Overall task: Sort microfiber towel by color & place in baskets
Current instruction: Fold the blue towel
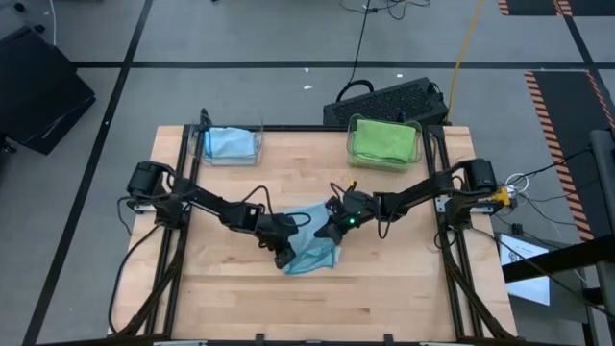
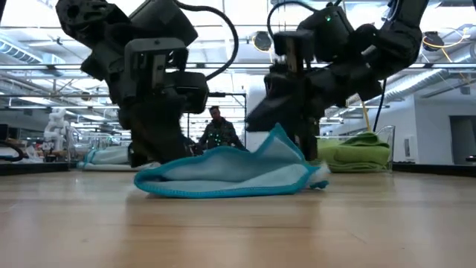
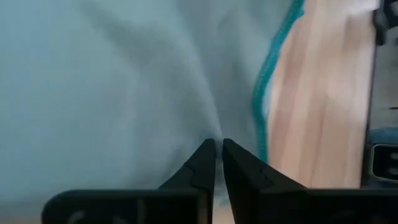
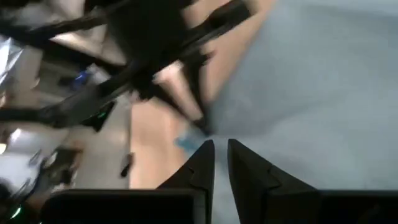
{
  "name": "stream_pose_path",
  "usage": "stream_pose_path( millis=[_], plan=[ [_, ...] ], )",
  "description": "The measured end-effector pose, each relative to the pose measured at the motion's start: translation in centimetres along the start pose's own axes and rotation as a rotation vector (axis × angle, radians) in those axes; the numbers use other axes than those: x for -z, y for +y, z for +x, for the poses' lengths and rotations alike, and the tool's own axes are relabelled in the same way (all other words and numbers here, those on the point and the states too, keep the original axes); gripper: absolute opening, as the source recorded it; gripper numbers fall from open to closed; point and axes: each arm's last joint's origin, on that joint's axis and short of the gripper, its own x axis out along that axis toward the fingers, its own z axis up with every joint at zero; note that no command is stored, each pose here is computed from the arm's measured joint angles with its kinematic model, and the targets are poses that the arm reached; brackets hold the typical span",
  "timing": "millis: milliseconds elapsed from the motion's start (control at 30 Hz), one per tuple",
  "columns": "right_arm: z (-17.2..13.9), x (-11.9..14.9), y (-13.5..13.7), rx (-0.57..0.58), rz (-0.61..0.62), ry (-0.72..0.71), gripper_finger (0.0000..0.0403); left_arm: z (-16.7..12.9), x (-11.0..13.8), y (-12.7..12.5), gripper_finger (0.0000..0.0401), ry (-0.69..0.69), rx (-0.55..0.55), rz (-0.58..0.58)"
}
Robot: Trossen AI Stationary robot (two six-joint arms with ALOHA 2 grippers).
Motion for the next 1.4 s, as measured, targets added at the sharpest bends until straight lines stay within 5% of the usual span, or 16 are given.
stream_pose_path(
  millis=[367,533,933,1167,1400],
  plan=[
    [1.7,4.1,-0.1,0.027,-0.075,0.177,0.0034,-3.0,-2.3,-0.1,0.0031,-0.162,-0.010,-0.036],
    [1.7,4.9,0.3,-0.027,-0.152,0.267,0.0034,-2.7,-2.4,0.6,0.0031,-0.230,-0.125,-0.049],
    [1.3,5.5,-0.1,-0.012,-0.085,0.400,0.0034,-2.5,-1.9,3.8,0.0031,-0.116,-0.332,-0.102],
    [-0.9,3.7,2.8,0.006,-0.034,0.245,0.0034,-6.0,-3.3,2.1,0.0031,-0.225,-0.226,-0.081],
    [-0.9,1.0,6.7,0.152,-0.094,-0.043,0.0034,-6.2,-3.5,2.1,0.0030,-0.268,-0.282,-0.007]
  ],
)
